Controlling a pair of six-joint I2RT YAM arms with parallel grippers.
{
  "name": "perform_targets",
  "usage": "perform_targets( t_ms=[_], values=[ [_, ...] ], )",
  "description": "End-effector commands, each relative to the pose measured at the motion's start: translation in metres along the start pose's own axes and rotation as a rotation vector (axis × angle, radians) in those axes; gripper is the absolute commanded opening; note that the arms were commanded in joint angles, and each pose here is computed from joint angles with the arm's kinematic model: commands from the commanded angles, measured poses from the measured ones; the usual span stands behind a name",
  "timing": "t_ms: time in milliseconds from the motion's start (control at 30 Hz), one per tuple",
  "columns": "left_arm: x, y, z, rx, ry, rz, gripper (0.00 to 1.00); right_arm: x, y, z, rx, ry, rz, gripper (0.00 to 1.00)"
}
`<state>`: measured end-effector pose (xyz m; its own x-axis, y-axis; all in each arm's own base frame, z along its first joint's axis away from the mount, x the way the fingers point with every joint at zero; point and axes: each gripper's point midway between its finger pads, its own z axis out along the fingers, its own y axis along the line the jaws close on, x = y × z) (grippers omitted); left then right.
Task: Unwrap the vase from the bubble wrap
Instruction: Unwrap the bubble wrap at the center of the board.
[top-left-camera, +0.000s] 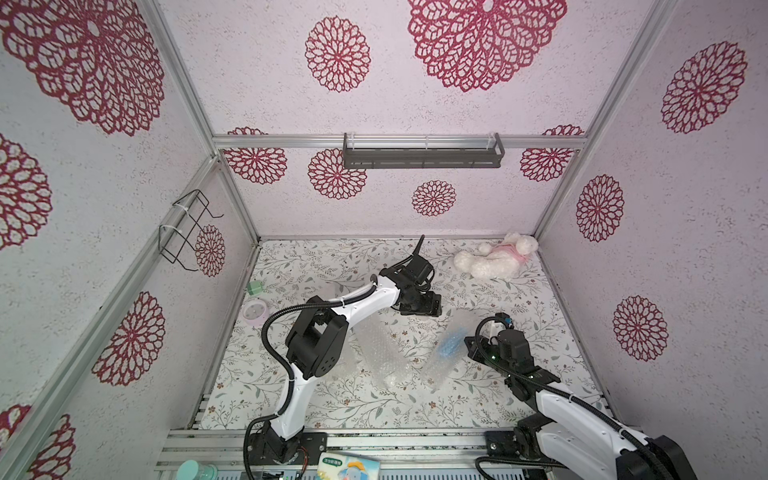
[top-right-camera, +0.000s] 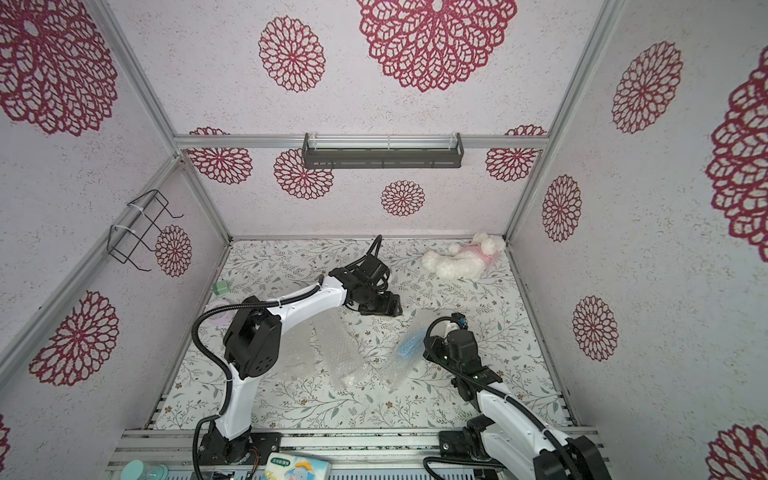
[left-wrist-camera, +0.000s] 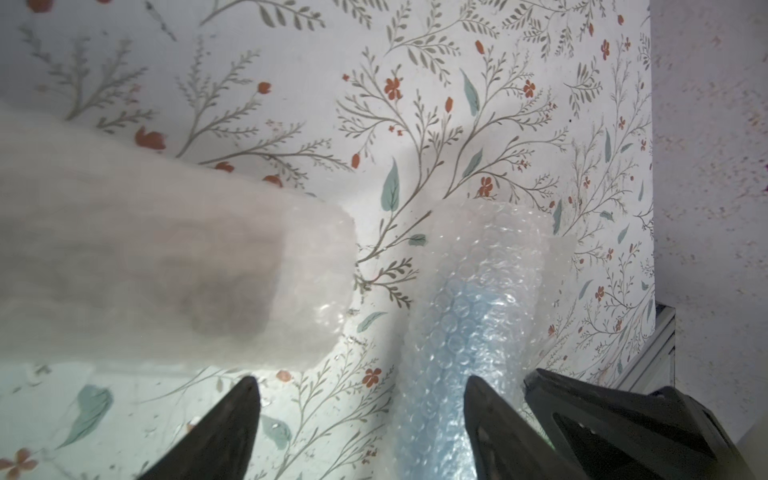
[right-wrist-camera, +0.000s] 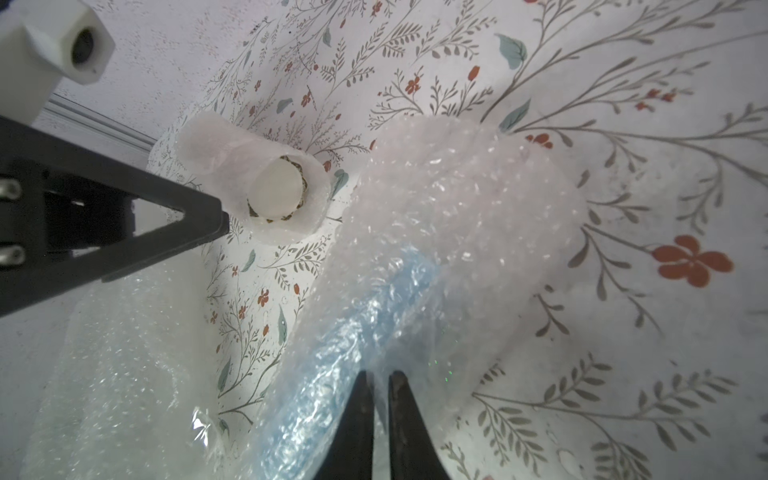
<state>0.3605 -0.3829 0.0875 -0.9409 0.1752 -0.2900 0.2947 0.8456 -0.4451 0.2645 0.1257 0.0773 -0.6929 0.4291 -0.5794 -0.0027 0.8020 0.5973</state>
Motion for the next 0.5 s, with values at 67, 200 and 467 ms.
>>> perform_targets(
  t_ms=[67,200,467],
  values=[
    [-0.02,-0.002,-0.036,0.032,-0.09,-0.008,0.8,-0.024,0.02,0.012,-0.112,-0.029,-0.053,0.14],
    [-0.02,0.002,-0.037,0.025,-0.095,-0.018,0.81,-0.032,0.026,0.024,-0.134,-0.006,-0.086,0.15],
    [-0.02,0.009,-0.041,0.003,-0.112,-0.03,0.81,-0.045,0.044,0.044,-0.175,0.036,-0.155,0.19]
  ],
)
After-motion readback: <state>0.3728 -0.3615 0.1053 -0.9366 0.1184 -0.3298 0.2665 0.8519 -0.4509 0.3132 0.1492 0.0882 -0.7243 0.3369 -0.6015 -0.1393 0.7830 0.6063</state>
